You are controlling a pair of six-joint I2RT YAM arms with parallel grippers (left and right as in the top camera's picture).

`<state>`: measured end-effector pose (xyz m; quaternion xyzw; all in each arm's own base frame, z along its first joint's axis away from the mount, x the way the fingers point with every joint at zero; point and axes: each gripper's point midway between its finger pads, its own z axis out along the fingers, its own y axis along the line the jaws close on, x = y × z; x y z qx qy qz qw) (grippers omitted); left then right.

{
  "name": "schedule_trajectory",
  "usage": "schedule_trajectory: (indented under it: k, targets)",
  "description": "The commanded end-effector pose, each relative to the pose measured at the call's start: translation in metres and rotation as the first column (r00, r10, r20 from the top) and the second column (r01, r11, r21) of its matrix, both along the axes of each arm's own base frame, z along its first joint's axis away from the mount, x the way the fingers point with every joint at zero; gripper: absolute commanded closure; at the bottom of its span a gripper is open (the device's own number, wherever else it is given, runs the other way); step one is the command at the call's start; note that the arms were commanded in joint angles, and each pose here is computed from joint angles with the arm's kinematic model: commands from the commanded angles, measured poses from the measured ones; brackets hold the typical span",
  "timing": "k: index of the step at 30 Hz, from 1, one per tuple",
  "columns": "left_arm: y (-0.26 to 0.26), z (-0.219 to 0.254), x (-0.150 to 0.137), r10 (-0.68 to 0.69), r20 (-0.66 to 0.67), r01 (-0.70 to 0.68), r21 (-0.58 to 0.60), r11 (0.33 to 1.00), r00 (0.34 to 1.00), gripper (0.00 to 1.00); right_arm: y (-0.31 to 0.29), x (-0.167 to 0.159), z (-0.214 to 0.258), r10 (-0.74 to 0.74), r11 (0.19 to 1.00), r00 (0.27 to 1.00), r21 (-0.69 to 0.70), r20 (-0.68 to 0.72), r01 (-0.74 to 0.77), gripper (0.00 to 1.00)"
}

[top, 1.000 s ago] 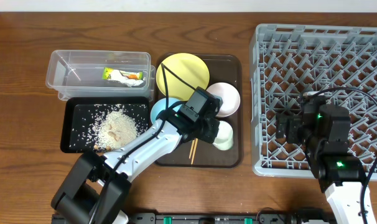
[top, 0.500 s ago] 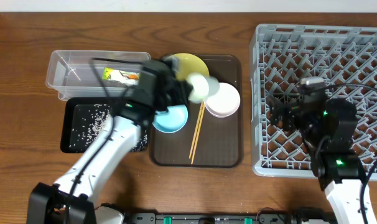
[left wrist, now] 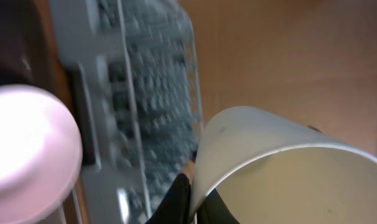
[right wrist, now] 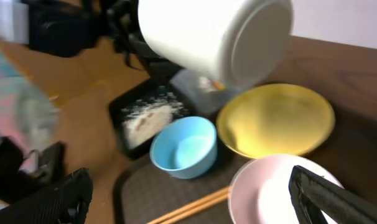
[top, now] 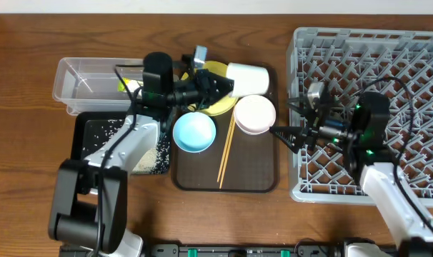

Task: Sort waste into correct bins and load items into the dishwasher rack
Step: 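Grasp the white cup with the left gripper and lift it, then hand the white cup from the left gripper to the right gripper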

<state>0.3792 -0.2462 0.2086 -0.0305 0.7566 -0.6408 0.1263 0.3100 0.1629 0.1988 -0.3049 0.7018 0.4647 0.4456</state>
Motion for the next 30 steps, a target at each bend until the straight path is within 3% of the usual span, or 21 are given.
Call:
schedule_trajectory:
  k: [1,20,30]
  targets:
    - [-0.007,0.009,-0.027,-0.161,-0.064,0.156,-0.069,0.985,0.985,0.94,0.009,-0.007,0.006,0.121,0.991,0.992,0.050,0.041,-0.123,0.02]
    - [-0.038,0.011,-0.058,-0.287,-0.065,0.282,-0.081,0.956,0.956,0.94,0.019,0.007,0.038,0.128,0.985,0.966,0.087,0.225,-0.150,0.09]
    - [-0.045,0.010,-0.062,-0.293,-0.065,0.288,-0.076,0.955,0.954,0.94,0.019,0.008,0.042,0.122,0.985,0.961,0.087,0.248,-0.147,0.26]
